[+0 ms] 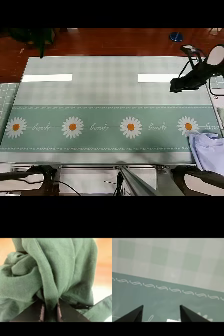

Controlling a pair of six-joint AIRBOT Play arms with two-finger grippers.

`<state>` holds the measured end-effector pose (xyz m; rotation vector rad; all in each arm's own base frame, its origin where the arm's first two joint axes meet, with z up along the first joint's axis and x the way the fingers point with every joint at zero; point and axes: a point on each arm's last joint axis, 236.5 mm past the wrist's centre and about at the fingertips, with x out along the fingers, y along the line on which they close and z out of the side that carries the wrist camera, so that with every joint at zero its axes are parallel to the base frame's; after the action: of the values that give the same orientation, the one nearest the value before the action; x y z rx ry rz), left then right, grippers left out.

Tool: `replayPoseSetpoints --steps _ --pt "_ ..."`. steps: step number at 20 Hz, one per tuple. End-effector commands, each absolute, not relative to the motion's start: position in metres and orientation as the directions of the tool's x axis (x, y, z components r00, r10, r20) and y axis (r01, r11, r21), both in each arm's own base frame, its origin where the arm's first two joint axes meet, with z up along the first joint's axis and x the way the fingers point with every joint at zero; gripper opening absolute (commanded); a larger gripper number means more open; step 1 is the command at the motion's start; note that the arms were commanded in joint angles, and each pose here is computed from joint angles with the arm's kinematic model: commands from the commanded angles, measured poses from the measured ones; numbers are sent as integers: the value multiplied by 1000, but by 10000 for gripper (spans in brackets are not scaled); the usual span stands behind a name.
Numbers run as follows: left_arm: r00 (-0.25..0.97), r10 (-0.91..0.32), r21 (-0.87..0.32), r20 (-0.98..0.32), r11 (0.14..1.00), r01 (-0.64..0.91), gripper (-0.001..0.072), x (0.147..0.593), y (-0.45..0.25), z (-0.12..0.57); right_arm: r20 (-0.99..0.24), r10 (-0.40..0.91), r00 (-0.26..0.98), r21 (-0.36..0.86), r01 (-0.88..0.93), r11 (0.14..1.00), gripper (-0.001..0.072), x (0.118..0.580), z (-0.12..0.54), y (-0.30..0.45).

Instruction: Fold the shirts.

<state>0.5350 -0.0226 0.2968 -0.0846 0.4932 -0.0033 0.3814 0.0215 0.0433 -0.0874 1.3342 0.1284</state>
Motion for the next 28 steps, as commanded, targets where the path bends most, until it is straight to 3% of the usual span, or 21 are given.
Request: replayPoseSetpoints --steps 1,5,8,12,16,18,19,21,22,26,28 --pt "875 -214 -118 -434 977 180 36 457 -91 359 -958 21 287 -21 -143 989 520 366 78 15" --pt "688 -418 -146 -593 896 419 36 401 -190 314 -946 0 324 -48 -141 989 520 347 106 9" --pt "465 -512 -204 -722 800 564 36 360 -272 235 -971 -3 238 -45 -173 984 520 324 102 9" --pt "232 -487 -238 -842 722 650 36 300 -347 110 -976 -3 220 -46 -191 980 520 320 100 9" --pt "114 -412 -233 -904 698 677 36 262 -372 11 -974 -3 225 -47 -193 980 521 321 100 9" --pt "101 -391 -230 -915 711 665 48 268 -369 2 -974 -3 228 -48 -193 980 520 322 100 9" --pt "122 -402 -230 -908 718 657 164 280 -365 14 -973 -3 231 -50 -196 979 521 322 100 9" --pt "177 -414 -222 -893 747 627 610 313 -345 53 -971 -7 237 -56 -200 978 525 324 101 8" --pt "197 -403 -207 -894 759 617 676 329 -325 74 -971 -19 239 -69 -202 977 530 324 101 5" --pt "193 -317 -180 -929 840 512 676 352 -224 105 -977 -31 213 -72 -190 979 543 320 91 -7" --pt "134 -309 -223 -942 869 441 676 340 -187 92 -992 21 128 0 -158 987 543 303 61 -8"
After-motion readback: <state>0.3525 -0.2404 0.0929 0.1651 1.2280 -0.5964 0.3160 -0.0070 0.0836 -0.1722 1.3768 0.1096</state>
